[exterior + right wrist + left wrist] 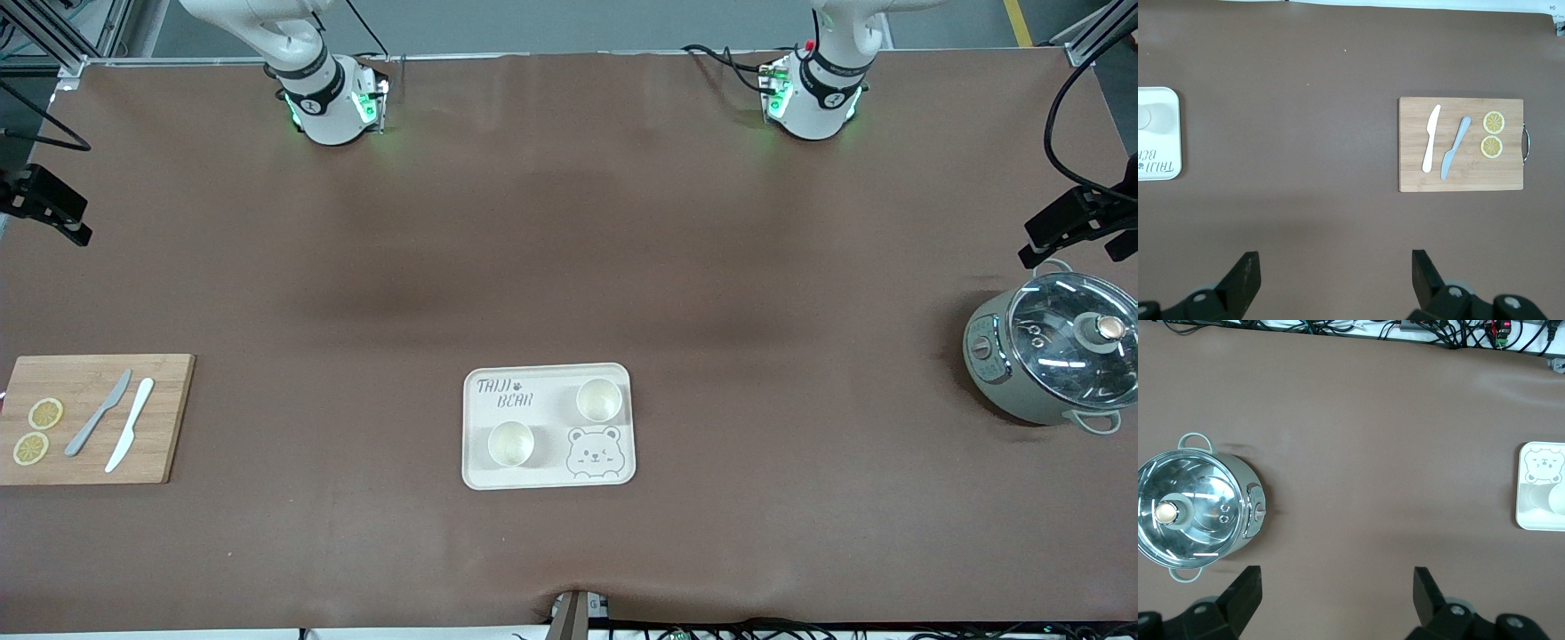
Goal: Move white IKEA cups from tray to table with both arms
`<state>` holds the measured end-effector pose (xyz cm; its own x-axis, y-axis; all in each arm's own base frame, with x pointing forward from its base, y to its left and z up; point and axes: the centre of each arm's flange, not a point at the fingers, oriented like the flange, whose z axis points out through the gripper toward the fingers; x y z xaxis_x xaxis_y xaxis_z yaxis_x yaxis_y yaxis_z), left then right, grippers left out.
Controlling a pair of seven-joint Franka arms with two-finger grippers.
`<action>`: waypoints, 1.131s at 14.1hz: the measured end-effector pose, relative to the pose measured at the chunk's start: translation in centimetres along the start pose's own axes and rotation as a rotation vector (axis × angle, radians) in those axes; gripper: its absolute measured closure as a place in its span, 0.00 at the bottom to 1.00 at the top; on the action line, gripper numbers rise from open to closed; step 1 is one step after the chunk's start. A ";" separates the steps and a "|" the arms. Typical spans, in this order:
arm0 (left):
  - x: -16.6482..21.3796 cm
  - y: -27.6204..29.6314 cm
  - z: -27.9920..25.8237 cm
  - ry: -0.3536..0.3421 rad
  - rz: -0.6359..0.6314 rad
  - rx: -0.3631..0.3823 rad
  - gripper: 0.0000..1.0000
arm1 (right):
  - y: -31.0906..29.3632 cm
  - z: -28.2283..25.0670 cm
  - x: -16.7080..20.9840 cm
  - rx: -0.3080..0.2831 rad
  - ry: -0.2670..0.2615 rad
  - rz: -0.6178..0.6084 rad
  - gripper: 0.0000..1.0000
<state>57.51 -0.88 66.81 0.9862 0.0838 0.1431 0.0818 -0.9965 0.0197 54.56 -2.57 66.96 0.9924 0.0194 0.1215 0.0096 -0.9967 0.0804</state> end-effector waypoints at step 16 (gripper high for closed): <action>1.4 0.2 7.2 -0.155 -0.001 0.009 0.00 | -12.3 3.0 5.2 0.057 0.040 0.205 0.00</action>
<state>59.96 -1.06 59.90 0.9965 0.0829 -0.0117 0.0830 -0.9965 0.0111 59.94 9.55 63.64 0.9688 -0.1821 0.1684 -0.1838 -0.9830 -0.0058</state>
